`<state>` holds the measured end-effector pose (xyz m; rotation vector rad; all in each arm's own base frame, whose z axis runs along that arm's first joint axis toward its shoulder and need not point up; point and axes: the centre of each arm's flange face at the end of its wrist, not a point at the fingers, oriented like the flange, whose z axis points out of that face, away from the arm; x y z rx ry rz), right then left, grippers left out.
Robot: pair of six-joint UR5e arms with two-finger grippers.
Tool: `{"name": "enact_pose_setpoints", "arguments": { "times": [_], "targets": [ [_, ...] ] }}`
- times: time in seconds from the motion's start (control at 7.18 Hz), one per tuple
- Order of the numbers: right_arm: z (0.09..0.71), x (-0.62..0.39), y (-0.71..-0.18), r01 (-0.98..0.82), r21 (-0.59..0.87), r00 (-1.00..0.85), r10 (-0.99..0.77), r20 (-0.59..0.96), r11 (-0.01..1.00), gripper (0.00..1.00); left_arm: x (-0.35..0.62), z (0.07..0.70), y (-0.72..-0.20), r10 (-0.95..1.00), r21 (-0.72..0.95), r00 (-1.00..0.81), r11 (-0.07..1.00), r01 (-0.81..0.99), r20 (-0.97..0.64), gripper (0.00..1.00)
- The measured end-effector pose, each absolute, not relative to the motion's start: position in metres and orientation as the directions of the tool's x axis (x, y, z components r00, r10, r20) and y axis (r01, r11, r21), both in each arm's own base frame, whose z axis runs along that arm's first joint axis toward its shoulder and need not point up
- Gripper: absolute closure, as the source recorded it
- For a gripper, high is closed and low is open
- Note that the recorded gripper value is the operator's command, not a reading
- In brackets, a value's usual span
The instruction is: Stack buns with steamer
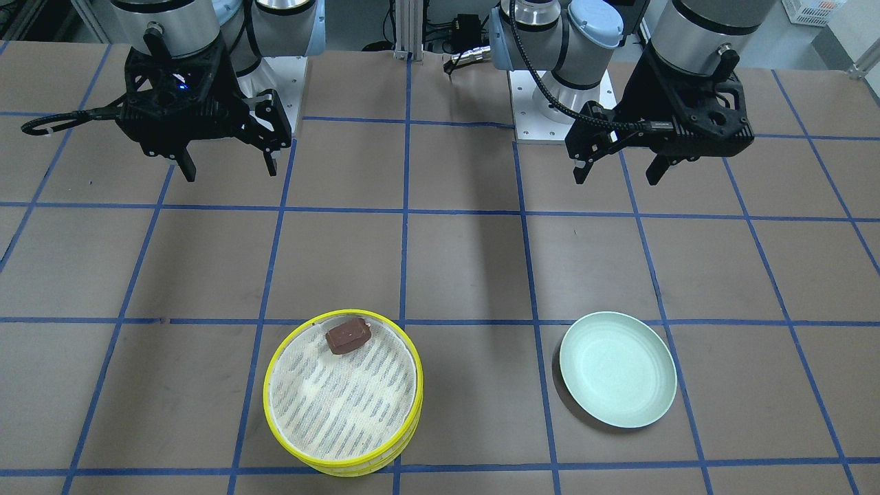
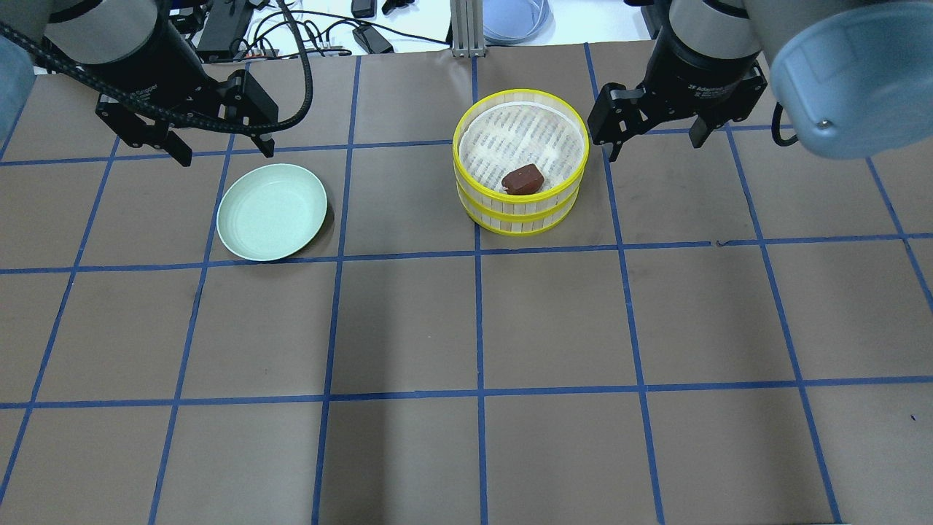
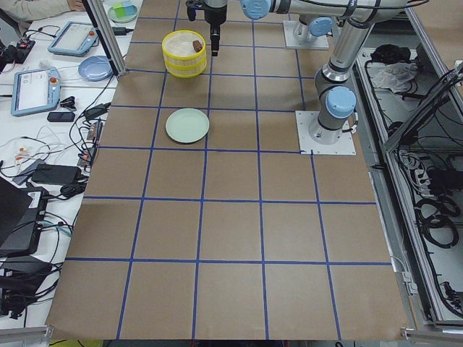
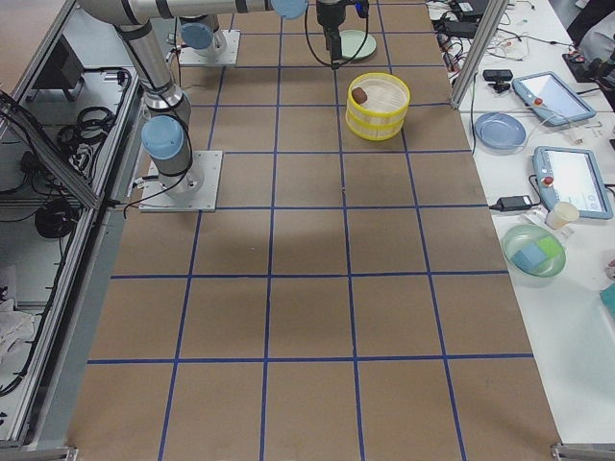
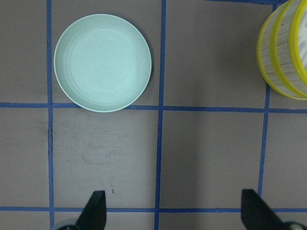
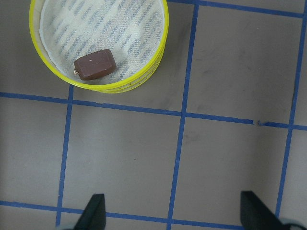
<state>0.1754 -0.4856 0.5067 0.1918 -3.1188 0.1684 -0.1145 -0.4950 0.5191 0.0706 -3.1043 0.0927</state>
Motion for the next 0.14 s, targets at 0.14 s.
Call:
{"name": "enact_pose_setpoints", "arguments": {
  "times": [0.14],
  "targets": [
    [0.5068,0.1749,-0.4859,-0.121,-0.107,-0.993,-0.12,0.017,0.987,0.0,-0.1135,0.5205,-0.4918,-0.045,-0.051,-0.998,0.998,-0.047,0.033,0.0]
  ]
}}
